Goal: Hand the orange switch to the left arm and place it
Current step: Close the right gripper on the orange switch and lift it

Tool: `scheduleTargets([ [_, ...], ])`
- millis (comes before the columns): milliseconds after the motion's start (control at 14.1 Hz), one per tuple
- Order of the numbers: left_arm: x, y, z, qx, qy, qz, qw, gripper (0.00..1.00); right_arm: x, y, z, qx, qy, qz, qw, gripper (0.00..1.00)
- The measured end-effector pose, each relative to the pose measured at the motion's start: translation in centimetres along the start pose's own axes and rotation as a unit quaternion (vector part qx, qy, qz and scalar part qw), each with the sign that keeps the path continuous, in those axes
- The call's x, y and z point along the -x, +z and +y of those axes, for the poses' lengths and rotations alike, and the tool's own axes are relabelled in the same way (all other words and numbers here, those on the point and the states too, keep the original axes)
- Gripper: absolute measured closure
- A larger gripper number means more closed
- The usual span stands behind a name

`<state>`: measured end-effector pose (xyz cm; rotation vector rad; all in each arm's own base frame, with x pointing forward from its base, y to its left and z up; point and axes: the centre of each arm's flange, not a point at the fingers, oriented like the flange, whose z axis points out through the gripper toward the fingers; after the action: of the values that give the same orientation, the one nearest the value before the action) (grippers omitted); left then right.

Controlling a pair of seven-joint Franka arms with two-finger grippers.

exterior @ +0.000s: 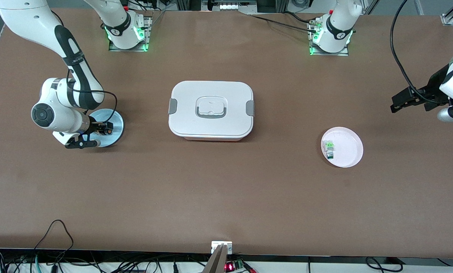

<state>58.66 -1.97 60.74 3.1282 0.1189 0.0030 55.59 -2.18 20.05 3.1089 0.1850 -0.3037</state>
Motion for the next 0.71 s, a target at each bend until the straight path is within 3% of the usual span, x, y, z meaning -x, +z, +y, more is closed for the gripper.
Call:
scheduleTargets([
  [427,0.0,0.0,0.0,0.0,0.0,-0.001,1.0,0.0,-1.1,-8.7,-3.1,0.001,-0.056,0.069,0.996,0.25],
  [569,0.0,0.0,0.0,0.0,0.0,-0.001,1.0,0.0,-1.1,-11.9,-6.1,-0.022,-0.076,0.082,0.994,0.25],
  [711,0.1,0.1,0.0,0.0,0.0,-0.004,1.0,0.0,-1.0,-14.5,-8.6,-0.063,-0.111,0.095,0.987,0.25],
])
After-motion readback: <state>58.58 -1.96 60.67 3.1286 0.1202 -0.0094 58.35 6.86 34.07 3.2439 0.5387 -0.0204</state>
